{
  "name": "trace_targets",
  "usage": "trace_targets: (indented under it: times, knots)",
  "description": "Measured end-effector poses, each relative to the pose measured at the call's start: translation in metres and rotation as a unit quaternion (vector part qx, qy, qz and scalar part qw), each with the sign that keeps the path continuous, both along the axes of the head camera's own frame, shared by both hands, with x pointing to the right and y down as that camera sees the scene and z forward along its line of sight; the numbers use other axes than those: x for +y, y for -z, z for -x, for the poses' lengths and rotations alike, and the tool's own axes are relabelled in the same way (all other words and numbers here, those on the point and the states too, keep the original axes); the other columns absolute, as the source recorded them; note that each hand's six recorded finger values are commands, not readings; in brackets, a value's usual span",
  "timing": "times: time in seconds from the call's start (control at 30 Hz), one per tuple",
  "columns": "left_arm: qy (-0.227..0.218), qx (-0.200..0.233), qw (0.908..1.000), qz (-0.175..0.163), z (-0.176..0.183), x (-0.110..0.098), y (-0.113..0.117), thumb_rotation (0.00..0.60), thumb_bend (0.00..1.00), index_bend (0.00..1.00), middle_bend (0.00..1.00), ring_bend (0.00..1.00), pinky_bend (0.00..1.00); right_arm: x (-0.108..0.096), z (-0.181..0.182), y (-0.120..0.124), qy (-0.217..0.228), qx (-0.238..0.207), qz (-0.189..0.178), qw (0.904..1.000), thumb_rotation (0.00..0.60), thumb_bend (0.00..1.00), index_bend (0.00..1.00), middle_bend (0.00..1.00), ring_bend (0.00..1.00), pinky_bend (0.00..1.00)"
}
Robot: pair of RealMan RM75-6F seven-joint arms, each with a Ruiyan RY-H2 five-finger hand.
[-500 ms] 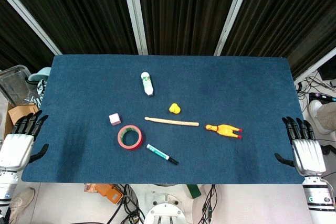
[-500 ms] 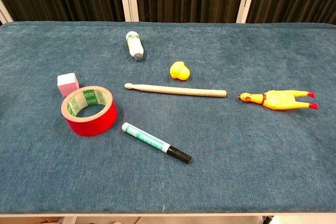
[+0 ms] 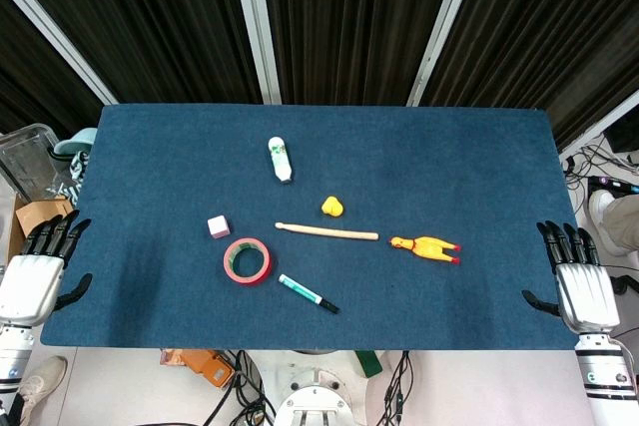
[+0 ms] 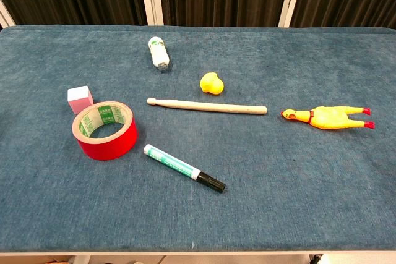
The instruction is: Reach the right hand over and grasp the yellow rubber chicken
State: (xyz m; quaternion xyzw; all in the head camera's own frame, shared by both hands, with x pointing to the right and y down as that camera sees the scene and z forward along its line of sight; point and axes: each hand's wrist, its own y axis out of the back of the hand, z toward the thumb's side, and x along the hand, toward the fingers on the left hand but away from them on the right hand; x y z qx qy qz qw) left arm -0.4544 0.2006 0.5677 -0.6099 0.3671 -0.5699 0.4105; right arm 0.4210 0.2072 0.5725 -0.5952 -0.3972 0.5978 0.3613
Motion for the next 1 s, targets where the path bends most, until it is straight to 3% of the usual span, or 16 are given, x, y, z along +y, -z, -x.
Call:
trace_targets:
  times: [0.2,0.4,0.63,0.77,1.0]
  knots:
    - [0.003,0.004,1.0,-0.002,0.0,0.001,0.002,0.6,0.29,0.1,0.0,0.0,0.1,-0.005,0.013,-0.011,0.014,-0.01,0.011,0.9998,0.6,0.23,0.07,0.18,0.14,0.14]
    - [0.006,0.007,0.9999,-0.002,0.001,0.0,0.002,0.6,0.29,0.1,0.0,0.0,0.1,-0.017,0.036,-0.032,0.05,-0.004,0.045,0.9977,0.6,0.23,0.11,0.22,0.2,0.17]
    - [0.01,0.011,0.9999,-0.002,0.002,-0.001,0.003,0.6,0.29,0.1,0.0,0.0,0.1,-0.03,0.073,-0.072,0.084,-0.011,0.105,0.9908,0.6,0.23,0.15,0.25,0.24,0.21]
    - [0.014,0.013,0.9998,-0.001,0.003,-0.001,0.003,0.6,0.29,0.1,0.0,0.0,0.1,-0.039,0.087,-0.092,0.093,-0.013,0.119,0.9884,0.6,0.23,0.18,0.27,0.27,0.23]
    - [0.015,0.014,0.9998,-0.001,0.003,-0.001,0.003,0.6,0.29,0.1,0.0,0.0,0.1,-0.046,0.099,-0.119,0.092,-0.016,0.137,0.9862,0.6,0.23,0.28,0.33,0.37,0.37]
